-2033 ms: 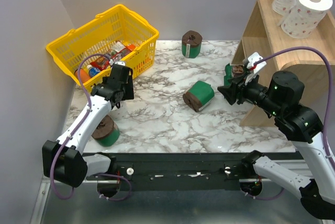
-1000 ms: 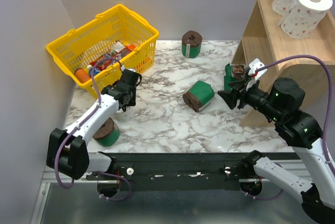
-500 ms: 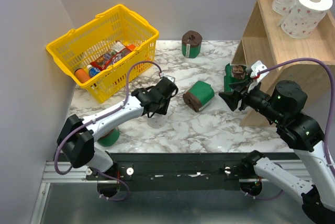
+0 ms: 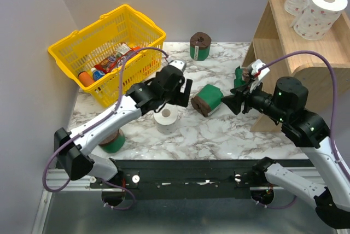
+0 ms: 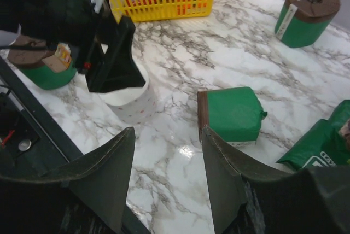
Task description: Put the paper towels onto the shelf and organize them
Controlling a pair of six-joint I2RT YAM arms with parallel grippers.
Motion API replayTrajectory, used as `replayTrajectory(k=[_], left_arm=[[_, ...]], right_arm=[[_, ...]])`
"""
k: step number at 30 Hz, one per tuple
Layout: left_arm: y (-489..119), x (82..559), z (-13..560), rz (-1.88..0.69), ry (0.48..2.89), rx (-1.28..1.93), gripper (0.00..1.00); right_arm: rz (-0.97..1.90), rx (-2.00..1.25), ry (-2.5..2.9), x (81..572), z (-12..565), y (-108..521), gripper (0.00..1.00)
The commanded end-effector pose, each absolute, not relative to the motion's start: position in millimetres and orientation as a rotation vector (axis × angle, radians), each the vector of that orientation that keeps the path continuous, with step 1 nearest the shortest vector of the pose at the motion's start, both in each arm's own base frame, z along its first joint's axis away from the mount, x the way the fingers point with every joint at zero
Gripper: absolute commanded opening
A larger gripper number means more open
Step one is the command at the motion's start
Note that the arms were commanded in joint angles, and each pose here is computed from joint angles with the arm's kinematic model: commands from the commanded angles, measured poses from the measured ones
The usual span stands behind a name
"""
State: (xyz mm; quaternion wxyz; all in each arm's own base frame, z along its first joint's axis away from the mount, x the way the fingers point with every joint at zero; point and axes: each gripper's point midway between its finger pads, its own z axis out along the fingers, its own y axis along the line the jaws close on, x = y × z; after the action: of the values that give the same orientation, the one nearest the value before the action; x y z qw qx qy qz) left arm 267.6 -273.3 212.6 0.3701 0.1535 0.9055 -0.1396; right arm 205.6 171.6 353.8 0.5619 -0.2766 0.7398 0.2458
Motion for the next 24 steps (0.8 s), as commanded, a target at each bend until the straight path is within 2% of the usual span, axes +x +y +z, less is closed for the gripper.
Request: replayTrajectory(k=[1, 6, 11, 16, 24], left_arm=[[-220, 299, 259, -0.267, 2.202, 0.248, 0.99], [-133, 320, 267, -0.137, 2.134, 0.015, 0.99], [-51, 315, 251, 0.154, 2.053, -0.171, 0.99], [-20, 295, 242, 0.254, 1.967, -0.242, 0.99], [9, 267, 283, 0.255, 1.783, -0.397, 0.99]], right_arm=[[0.694, -0.647, 1.780, 202, 356, 197, 0.60], [0.731, -0.698, 1.895, 213, 326, 242, 0.60], [0.694, -0.752, 2.008, 218, 295, 293, 0.60], [0.693, -0.771, 2.082, 223, 264, 347, 0.62], [0.644, -0.805, 2.174, 218, 215, 414, 0.63]])
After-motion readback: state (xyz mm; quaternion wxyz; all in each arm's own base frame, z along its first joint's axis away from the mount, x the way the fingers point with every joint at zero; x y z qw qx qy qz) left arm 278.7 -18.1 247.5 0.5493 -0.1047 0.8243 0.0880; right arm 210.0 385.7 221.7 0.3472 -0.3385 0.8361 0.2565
